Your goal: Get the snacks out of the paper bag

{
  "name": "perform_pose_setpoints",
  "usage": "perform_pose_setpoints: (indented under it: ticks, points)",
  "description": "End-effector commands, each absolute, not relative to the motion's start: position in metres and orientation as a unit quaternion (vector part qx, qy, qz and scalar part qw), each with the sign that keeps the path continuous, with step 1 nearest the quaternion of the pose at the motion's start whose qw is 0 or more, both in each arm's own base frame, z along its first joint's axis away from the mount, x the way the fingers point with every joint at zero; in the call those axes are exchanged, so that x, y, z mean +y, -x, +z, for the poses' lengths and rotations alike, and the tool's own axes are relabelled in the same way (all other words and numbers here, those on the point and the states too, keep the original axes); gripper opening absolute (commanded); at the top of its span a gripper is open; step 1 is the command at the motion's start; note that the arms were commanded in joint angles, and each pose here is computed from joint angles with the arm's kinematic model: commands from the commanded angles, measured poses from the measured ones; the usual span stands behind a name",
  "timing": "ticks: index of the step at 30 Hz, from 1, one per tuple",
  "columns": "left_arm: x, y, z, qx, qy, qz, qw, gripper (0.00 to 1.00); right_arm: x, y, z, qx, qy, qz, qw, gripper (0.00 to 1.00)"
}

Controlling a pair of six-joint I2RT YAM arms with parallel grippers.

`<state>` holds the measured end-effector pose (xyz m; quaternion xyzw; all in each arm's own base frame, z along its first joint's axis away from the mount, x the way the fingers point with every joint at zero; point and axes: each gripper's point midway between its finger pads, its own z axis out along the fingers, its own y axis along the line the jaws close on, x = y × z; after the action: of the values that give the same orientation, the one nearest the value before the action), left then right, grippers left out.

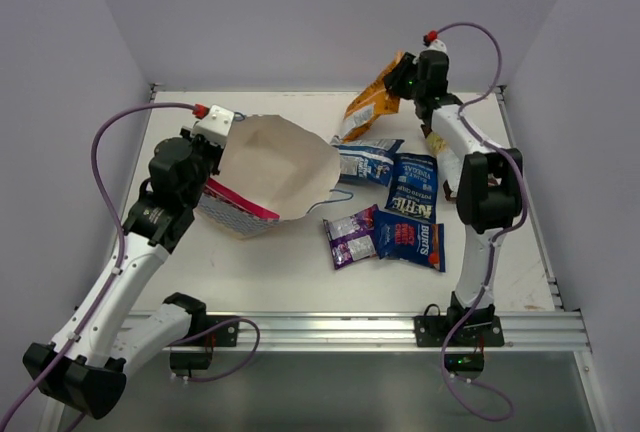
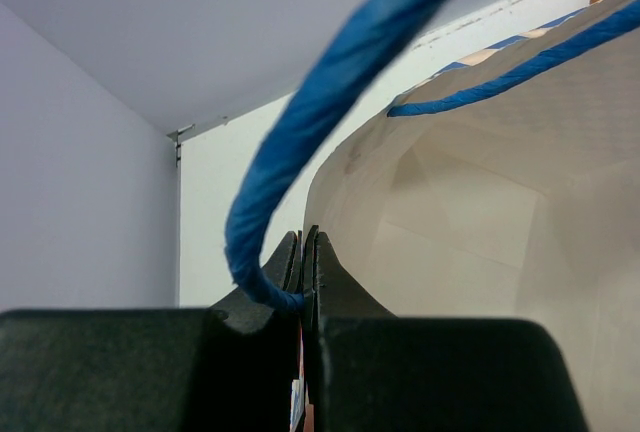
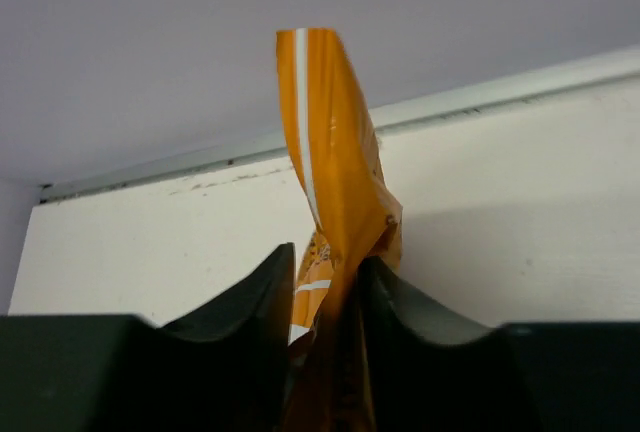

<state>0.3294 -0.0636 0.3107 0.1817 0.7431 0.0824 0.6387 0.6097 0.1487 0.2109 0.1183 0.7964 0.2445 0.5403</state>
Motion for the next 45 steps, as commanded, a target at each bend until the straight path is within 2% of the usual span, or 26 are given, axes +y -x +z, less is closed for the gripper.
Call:
perform_pose_setpoints:
  ticks: [1,3,4,5,7,11,13,14,15,17,21,23,26,30,36,45]
  points:
    - [-0.063,-0.331,0.334,0.716,-0.170,0.078,0.673,0.00,0.105,-0.614,0.212,0.803,-0.170,0.211,0.531,0.46]
    - [-0.064,-0.331,0.335,0.715,-0.171,0.078,0.673,0.00,0.080,-0.606,0.205,0.818,-0.182,0.180,0.515,0.64]
    - [-0.063,-0.331,0.337,0.714,-0.170,0.078,0.675,0.00,0.067,-0.601,0.219,0.814,-0.190,0.161,0.525,0.78]
    - [-0.063,-0.331,0.337,0.715,-0.170,0.079,0.674,0.00,0.055,-0.597,0.225,0.814,-0.195,0.140,0.529,0.83]
    - [-0.063,-0.331,0.339,0.714,-0.170,0.079,0.675,0.00,0.040,-0.585,0.241,0.820,-0.184,0.093,0.534,0.92]
    - [-0.063,-0.331,0.339,0.714,-0.170,0.079,0.675,0.00,0.055,-0.537,0.311,0.814,-0.128,0.112,0.556,0.97]
    - [-0.064,-0.332,0.339,0.714,-0.171,0.078,0.674,0.00,0.067,-0.513,0.332,0.805,-0.098,0.129,0.571,0.99]
    - [-0.063,-0.332,0.338,0.715,-0.174,0.080,0.672,0.00,0.101,-0.473,0.356,0.789,-0.043,0.164,0.591,0.99]
    - [-0.064,-0.332,0.337,0.716,-0.175,0.079,0.672,0.00,0.104,-0.472,0.344,0.795,-0.029,0.166,0.583,0.99]
    - [-0.064,-0.332,0.338,0.715,-0.176,0.081,0.671,0.00,0.146,-0.430,0.375,0.767,0.041,0.203,0.607,0.99]
    - [-0.066,-0.335,0.339,0.715,-0.173,0.077,0.673,0.00,0.224,-0.363,0.370,0.742,0.183,0.249,0.595,0.99]
    - [-0.069,-0.336,0.337,0.716,-0.173,0.069,0.673,0.00,0.270,-0.325,0.369,0.719,0.246,0.305,0.573,0.98]
    - [-0.070,-0.337,0.337,0.717,-0.173,0.066,0.672,0.00,0.320,-0.294,0.356,0.699,0.294,0.354,0.547,0.98]
    - [-0.070,-0.336,0.339,0.716,-0.170,0.062,0.674,0.00,0.372,-0.282,0.338,0.695,0.327,0.376,0.519,0.97]
    - [-0.070,-0.333,0.339,0.718,-0.167,0.058,0.673,0.00,0.432,-0.291,0.294,0.707,0.341,0.386,0.484,0.97]
    - [-0.071,-0.334,0.334,0.724,-0.158,0.050,0.670,0.00,0.484,-0.273,0.261,0.692,0.370,0.432,0.443,0.99]
